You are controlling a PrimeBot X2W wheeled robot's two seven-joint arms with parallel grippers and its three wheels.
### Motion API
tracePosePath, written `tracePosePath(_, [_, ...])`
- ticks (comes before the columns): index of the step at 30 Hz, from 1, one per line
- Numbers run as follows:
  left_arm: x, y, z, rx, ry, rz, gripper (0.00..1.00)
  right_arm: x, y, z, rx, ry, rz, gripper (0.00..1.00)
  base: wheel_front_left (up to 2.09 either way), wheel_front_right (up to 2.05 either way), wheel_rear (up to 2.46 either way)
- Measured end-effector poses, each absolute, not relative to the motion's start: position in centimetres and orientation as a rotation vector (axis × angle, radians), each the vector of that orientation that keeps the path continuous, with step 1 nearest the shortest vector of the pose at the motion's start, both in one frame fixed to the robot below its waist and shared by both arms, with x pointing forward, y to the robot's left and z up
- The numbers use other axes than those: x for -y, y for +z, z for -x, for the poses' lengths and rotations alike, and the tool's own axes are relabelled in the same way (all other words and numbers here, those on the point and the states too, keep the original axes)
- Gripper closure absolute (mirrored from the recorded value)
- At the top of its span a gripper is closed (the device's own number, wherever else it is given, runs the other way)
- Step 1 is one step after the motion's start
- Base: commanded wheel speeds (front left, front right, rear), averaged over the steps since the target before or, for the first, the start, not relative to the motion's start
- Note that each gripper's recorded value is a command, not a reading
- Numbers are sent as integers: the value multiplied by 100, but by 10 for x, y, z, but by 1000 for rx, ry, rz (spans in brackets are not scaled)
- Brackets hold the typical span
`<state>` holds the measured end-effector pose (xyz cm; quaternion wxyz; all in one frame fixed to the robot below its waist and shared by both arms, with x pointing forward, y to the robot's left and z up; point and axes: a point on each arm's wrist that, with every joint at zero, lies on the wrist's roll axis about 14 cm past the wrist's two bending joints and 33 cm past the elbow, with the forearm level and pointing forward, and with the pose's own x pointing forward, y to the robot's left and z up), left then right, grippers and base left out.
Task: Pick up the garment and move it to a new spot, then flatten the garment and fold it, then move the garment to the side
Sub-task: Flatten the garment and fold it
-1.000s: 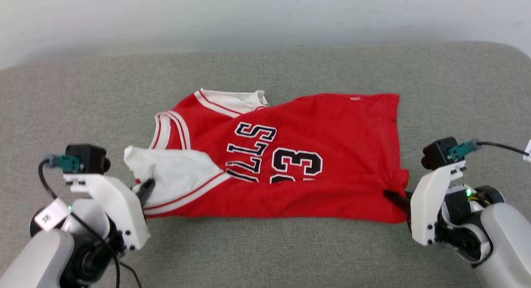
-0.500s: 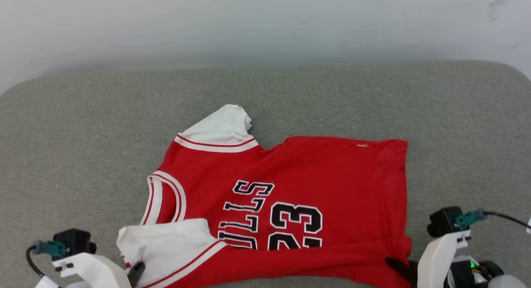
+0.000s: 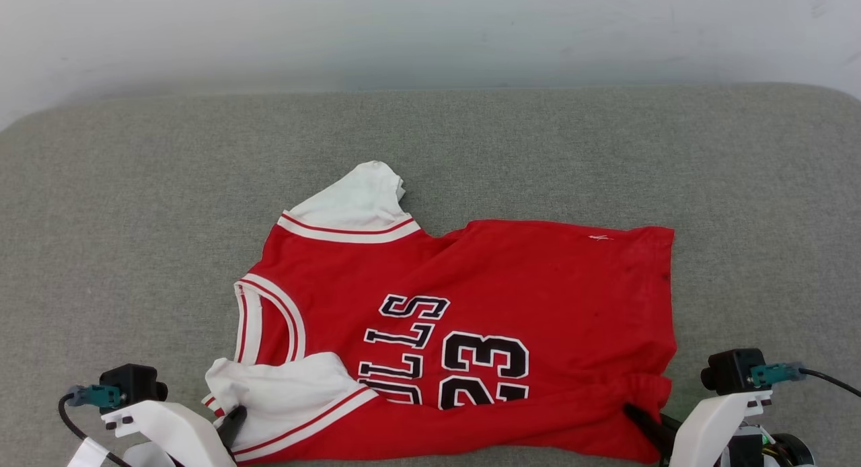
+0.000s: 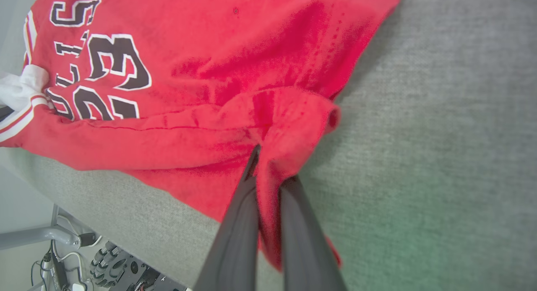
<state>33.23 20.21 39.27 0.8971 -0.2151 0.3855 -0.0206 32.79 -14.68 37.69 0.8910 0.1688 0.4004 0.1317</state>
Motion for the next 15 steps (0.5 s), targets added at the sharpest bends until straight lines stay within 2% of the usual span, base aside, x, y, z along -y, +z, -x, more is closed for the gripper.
tracePosePath(1, [-202,391,-334,-799,-44,446,100,148,376,-329,-828,269,-345,100,0,0,0])
tracePosePath(2, [-202,390,-334,-800,-44,446,100,149,376,-330,-819,262,-345,72,0,0,0])
tracePosePath(3, [-201,388,-336,-798,-44,444,100,149,375,-330,-817,260,-345,25,0,0,0])
tracePosePath(4, [-200,386,-336,-806,-46,448,83,149,375,-331,-814,258,-347,0,0,0,0])
tracePosePath(5, [-199,381,-335,-810,-38,459,0,148,378,-336,-766,250,-348,0,0,0,0])
tracePosePath(15, [-208,419,-375,-567,-37,360,0,167,436,-376,-356,172,-250,0,0,0,0])
